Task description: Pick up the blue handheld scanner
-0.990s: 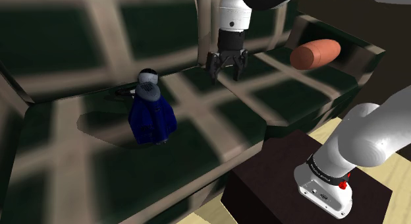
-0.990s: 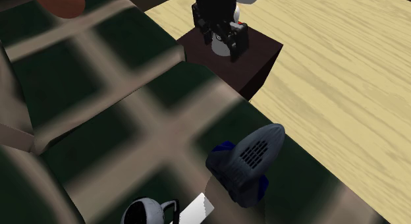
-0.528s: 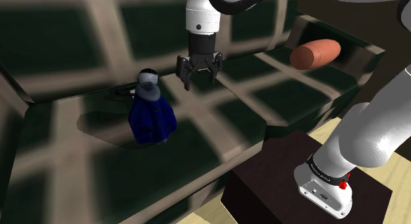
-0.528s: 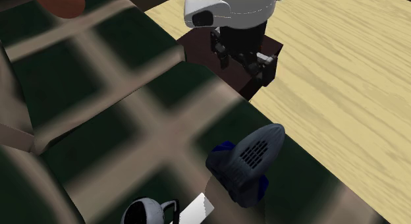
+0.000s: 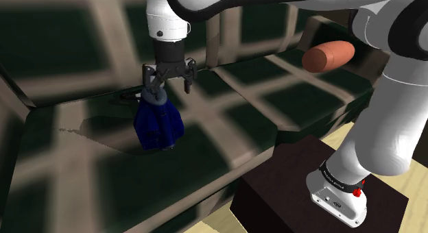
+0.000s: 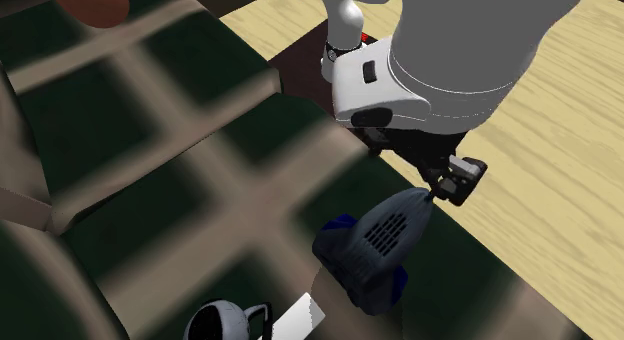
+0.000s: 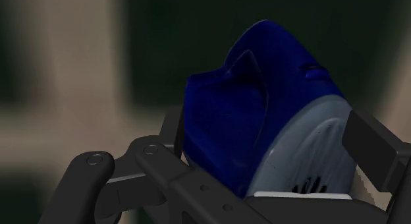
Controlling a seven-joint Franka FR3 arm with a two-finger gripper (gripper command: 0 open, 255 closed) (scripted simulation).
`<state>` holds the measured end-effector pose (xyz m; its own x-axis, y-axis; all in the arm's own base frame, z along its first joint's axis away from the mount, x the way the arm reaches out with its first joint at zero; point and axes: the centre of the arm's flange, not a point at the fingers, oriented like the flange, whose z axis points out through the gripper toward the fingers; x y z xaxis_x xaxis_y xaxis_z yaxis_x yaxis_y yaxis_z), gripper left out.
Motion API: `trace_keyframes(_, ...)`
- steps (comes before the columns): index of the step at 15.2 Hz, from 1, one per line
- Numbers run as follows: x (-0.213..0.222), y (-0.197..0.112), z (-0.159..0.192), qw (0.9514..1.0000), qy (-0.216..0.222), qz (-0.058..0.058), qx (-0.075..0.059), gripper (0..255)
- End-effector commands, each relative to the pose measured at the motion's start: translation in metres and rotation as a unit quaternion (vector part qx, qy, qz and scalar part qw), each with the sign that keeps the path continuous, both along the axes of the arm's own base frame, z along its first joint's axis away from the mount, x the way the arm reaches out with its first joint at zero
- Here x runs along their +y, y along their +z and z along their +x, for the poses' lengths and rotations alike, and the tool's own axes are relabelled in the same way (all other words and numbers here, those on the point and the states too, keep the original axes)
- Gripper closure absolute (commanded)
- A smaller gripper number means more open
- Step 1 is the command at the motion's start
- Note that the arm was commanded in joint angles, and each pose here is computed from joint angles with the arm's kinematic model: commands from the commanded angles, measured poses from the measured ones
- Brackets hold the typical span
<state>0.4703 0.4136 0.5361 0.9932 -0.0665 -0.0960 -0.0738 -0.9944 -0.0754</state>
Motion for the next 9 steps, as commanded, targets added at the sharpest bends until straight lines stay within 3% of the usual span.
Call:
trace_keyframes(1, 0.025, -0.001, 0.01, 1.0, 0.002, -0.001, -0.003, 0)
trace_keyframes(9, 0.038, -0.033, 0.014, 1.0, 0.003, -0.001, -0.004, 0)
